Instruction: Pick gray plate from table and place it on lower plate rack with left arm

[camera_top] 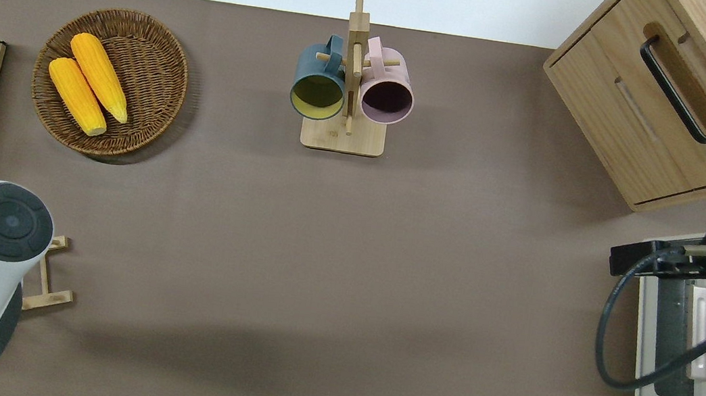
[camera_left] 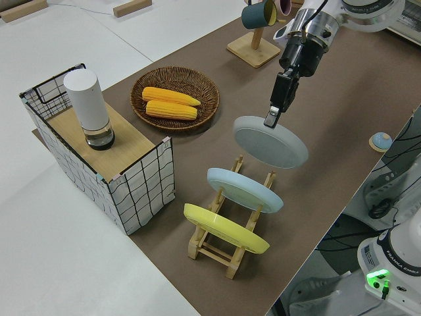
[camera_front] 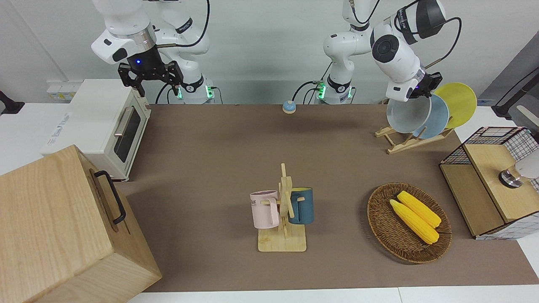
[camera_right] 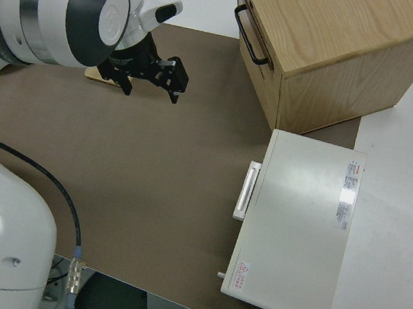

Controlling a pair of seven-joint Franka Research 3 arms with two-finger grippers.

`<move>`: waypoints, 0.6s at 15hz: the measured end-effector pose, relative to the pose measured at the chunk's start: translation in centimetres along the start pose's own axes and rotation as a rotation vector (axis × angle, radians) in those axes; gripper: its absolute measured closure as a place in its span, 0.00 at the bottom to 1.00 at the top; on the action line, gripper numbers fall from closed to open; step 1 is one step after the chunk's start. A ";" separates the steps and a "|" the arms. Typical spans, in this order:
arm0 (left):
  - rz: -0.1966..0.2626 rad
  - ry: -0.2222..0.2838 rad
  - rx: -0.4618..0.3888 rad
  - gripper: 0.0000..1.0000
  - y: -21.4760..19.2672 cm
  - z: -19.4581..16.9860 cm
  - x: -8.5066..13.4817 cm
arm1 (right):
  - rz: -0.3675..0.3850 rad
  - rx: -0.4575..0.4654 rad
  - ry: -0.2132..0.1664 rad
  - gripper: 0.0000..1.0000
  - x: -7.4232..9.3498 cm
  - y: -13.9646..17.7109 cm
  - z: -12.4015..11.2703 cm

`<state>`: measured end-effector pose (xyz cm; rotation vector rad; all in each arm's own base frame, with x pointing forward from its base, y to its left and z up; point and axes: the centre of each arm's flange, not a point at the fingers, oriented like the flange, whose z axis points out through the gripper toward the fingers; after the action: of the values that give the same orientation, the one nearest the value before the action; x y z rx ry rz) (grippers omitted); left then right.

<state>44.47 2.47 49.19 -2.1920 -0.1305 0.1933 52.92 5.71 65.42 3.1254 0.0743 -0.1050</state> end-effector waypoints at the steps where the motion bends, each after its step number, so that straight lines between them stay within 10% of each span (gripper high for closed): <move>1: -0.012 -0.004 0.015 0.97 0.4 0.5 -0.1 | 0.000 0.000 0.000 0.01 0.0 0.0 0.0; 9: -0.064 -0.017 0.055 0.97 3.3 1.8 -1.1 | 0.000 0.000 0.000 0.01 0.0 0.0 0.0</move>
<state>43.14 1.81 45.55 -2.1287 -0.2022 0.1781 52.92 5.71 65.42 3.1254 0.0743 -0.1050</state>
